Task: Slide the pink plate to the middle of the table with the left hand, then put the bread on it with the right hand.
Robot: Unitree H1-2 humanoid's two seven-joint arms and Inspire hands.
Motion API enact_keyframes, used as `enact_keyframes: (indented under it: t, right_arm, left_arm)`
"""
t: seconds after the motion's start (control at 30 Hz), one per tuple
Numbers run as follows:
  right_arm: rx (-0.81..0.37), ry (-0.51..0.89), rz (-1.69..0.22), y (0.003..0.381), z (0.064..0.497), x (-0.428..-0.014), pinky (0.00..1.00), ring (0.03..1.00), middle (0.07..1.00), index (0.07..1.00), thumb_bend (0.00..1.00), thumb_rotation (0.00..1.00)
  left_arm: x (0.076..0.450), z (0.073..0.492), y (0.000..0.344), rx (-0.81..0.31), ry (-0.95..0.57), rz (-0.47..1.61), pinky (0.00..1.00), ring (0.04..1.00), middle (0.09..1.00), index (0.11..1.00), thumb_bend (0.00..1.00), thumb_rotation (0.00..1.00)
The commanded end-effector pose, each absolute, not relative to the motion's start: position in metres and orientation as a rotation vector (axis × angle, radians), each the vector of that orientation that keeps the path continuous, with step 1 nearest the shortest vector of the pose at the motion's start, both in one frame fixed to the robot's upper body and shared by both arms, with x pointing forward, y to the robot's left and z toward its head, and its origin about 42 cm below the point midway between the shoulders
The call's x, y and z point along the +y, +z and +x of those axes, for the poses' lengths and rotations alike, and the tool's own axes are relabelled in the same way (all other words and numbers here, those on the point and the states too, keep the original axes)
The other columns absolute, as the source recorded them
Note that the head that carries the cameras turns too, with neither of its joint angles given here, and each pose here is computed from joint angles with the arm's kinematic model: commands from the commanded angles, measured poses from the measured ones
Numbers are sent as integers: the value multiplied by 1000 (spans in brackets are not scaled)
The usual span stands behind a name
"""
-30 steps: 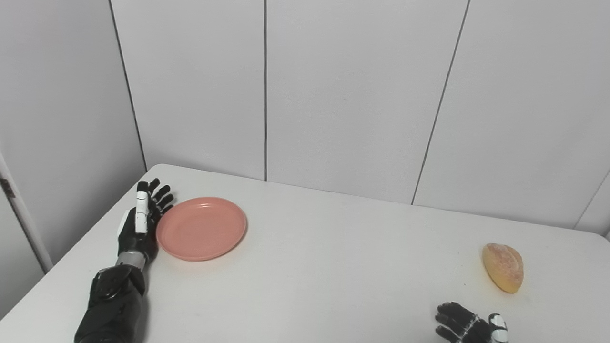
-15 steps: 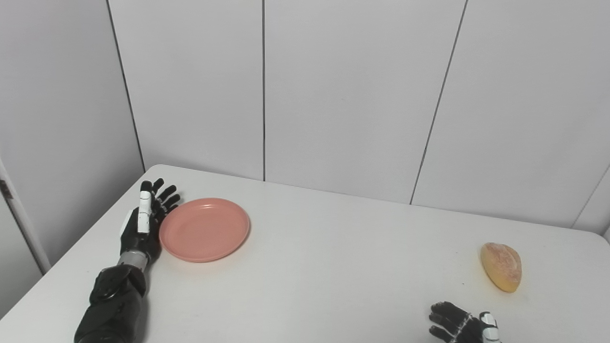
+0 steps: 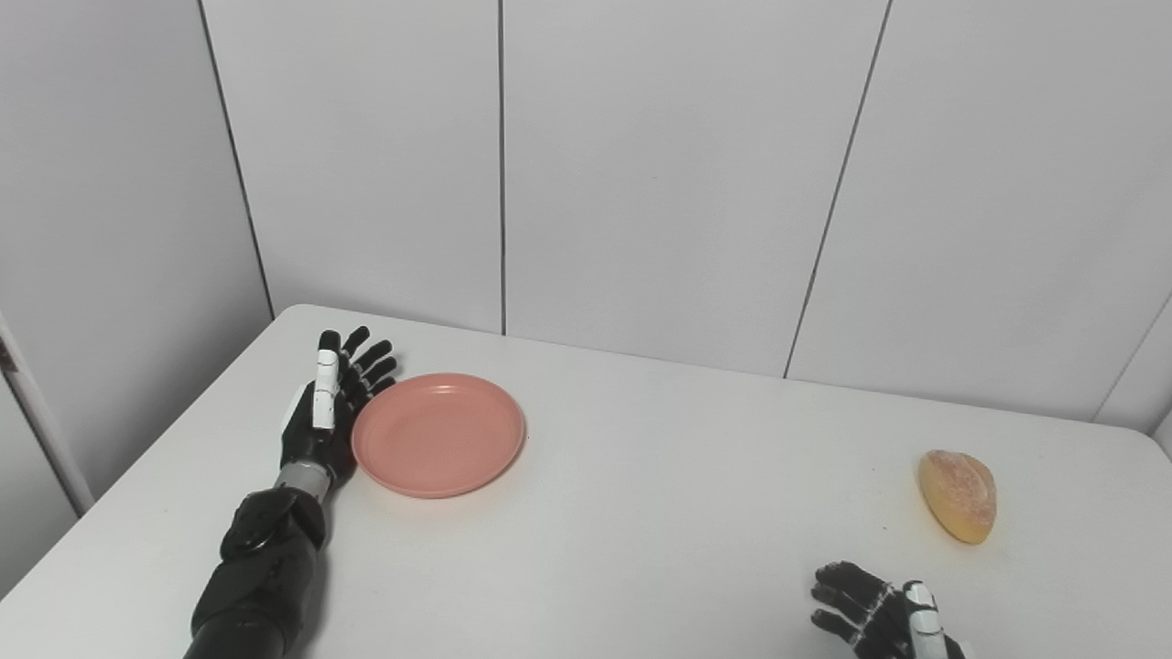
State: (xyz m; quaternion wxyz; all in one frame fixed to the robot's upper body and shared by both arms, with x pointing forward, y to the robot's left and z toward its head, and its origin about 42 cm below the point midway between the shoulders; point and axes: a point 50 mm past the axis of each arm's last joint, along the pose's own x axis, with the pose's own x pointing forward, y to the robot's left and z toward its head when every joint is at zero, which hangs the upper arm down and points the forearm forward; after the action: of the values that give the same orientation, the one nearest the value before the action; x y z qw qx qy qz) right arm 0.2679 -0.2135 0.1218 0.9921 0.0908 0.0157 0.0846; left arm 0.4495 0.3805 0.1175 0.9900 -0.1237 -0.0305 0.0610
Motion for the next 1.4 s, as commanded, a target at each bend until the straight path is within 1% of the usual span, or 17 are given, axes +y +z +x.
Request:
enact_keyframes:
  t: [0.0,0.03,0.13,0.4,0.47,0.57,0.7,0.83,0.9,1.03,1.1,1.2,1.37]
  right_arm:
    - [18,188,188,125,271,-209,746,765,735,648,698,930]
    - [17,188,187,126,271,-208,742,763,732,646,702,927]
    - [15,189,187,126,271,-207,742,761,732,645,702,927]
    - [11,189,191,128,273,-205,748,765,741,651,683,941]
    - [10,186,190,128,273,-204,735,755,731,645,692,938]
    - [10,188,193,129,273,-204,738,754,733,644,691,939]
    - [10,188,195,129,273,-203,742,758,736,653,686,942]
    - [12,189,194,129,274,-202,753,770,745,659,678,957]
    - [13,188,190,129,275,-201,746,768,742,658,685,957]
    - [13,189,192,130,275,-200,752,774,744,656,681,960]
    - [13,188,194,130,275,-199,757,778,744,657,675,965]
    - [13,187,194,130,275,-199,754,775,742,660,681,961]
    - [13,193,195,131,276,-196,752,774,743,654,702,953]
  left_arm:
    - [369,460,130,-83,86,-252,890,867,866,905,880,967]
    - [367,460,131,-82,86,-250,885,866,861,903,861,980]
    - [363,461,132,-78,81,-249,888,866,861,904,845,992]
    - [342,464,134,-94,41,-244,879,866,873,933,883,979]
    - [337,464,134,-93,30,-235,880,862,873,937,862,997]
    - [328,465,133,-89,20,-241,870,858,862,931,860,1000]
    - [314,466,130,-79,10,-274,864,855,869,924,833,982]
    - [302,468,128,-82,-24,-288,887,876,887,938,810,990]
    - [294,468,127,-79,-36,-302,873,869,875,923,817,971]
    - [276,468,124,-55,-29,-327,887,874,877,926,824,953]
    - [270,469,121,-45,-31,-321,863,857,866,924,821,957]
    - [264,470,118,-40,-45,-310,859,848,849,917,827,954]
    - [249,470,113,-18,-82,-325,856,859,873,921,825,946]
